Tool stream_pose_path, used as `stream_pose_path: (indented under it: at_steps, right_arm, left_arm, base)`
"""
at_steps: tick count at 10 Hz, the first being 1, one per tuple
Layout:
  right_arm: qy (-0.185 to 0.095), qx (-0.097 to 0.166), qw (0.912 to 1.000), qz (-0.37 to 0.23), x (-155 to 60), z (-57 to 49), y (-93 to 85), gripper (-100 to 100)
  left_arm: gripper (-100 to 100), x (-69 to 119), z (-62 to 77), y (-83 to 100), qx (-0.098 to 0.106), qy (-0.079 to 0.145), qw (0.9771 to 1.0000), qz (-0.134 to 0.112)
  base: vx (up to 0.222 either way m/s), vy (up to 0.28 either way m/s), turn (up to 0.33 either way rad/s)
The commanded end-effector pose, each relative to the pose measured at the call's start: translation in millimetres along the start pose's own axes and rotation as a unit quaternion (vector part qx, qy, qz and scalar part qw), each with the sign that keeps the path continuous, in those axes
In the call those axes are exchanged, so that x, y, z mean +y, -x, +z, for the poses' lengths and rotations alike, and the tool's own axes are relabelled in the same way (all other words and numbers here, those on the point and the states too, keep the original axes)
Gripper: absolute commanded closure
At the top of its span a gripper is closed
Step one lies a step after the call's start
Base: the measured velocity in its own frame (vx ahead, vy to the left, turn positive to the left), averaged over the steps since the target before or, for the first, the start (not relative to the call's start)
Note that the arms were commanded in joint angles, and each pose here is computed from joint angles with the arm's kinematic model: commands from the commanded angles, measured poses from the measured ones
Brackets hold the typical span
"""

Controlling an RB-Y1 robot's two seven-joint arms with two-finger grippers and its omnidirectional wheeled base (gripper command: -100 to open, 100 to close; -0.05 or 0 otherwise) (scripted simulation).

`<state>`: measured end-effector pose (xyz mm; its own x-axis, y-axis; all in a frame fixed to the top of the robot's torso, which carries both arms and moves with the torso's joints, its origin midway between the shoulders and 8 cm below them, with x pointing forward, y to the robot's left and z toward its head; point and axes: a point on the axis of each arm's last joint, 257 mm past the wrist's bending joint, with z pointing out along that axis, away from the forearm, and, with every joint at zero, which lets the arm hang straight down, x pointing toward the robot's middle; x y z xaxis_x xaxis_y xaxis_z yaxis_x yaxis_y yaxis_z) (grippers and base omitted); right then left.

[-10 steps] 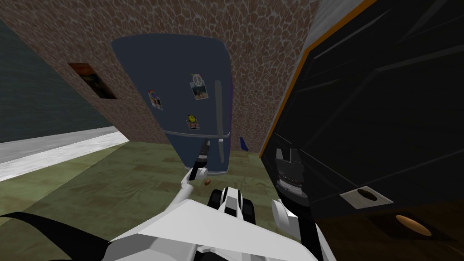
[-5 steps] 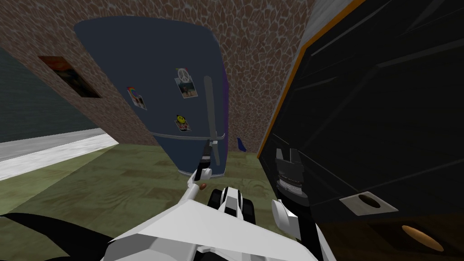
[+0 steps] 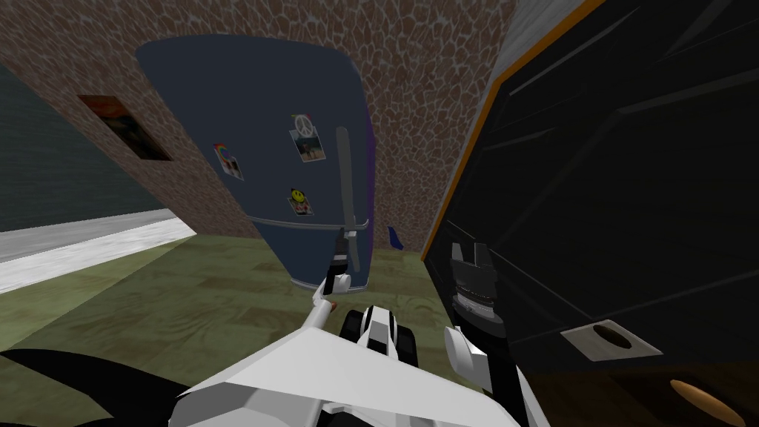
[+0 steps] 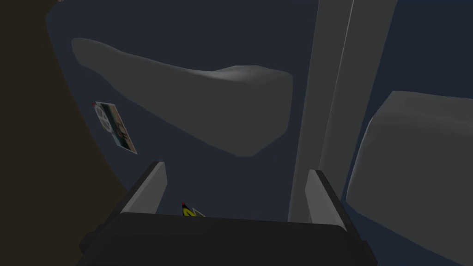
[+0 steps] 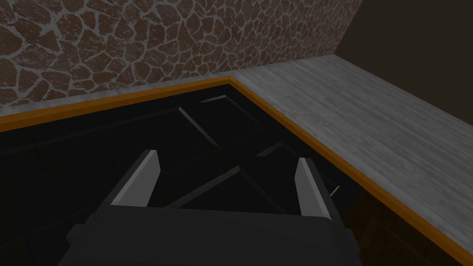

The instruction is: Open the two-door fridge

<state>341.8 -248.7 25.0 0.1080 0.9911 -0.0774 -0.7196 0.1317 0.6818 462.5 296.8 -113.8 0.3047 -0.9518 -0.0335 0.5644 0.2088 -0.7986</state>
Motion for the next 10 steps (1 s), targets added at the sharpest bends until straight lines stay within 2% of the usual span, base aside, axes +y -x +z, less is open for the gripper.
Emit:
stream_pose_path:
  at_steps: [1,2,3,4,6,7,8,10]
  right_arm:
    - [0.000,0.000,1.0000,0.000,0,0.0,0.0,0]
    - [0.000,0.000,1.0000,0.000,0,0.0,0.0,0]
    - [0.000,0.000,1.0000,0.000,0,0.0,0.0,0]
    - [0.000,0.000,1.0000,0.000,0,0.0,0.0,0]
    - [0.000,0.000,1.0000,0.000,0,0.0,0.0,0]
    - [0.000,0.000,1.0000,0.000,0,0.0,0.0,0]
    - [0.000,0.000,1.0000,0.000,0,0.0,0.0,0]
    - [0.000,0.000,1.0000,0.000,0,0.0,0.0,0]
  left_arm:
    - [-100,-2.9,15.5,-4.9,0.002,0.002,1.0000,-0.003]
    - [-100,-4.5,20.8,-6.3,0.002,0.002,1.0000,-0.004]
    - [-100,-2.7,16.7,-5.1,0.002,0.003,1.0000,-0.003]
    - [100,-0.8,7.4,-2.7,0.001,0.002,1.0000,-0.001]
    - [100,1.2,-0.7,-0.6,0.001,0.002,1.0000,0.000]
    - [100,1.2,1.7,-2.3,0.001,0.003,1.0000,0.000]
    - [-100,0.1,4.9,5.1,0.015,-0.004,0.9997,0.017]
    - [-100,-0.9,10.3,14.0,0.033,-0.011,0.9986,0.039]
  base:
    - [0.015,0.014,0.032]
    - [0.008,0.011,0.030]
    - [0.000,0.000,0.000]
    - [-0.005,-0.007,-0.061]
    - [-0.007,-0.011,-0.031]
    - [-0.004,-0.005,-0.004]
    - [0.000,0.000,0.000]
    - [-0.001,-0.003,-0.003]
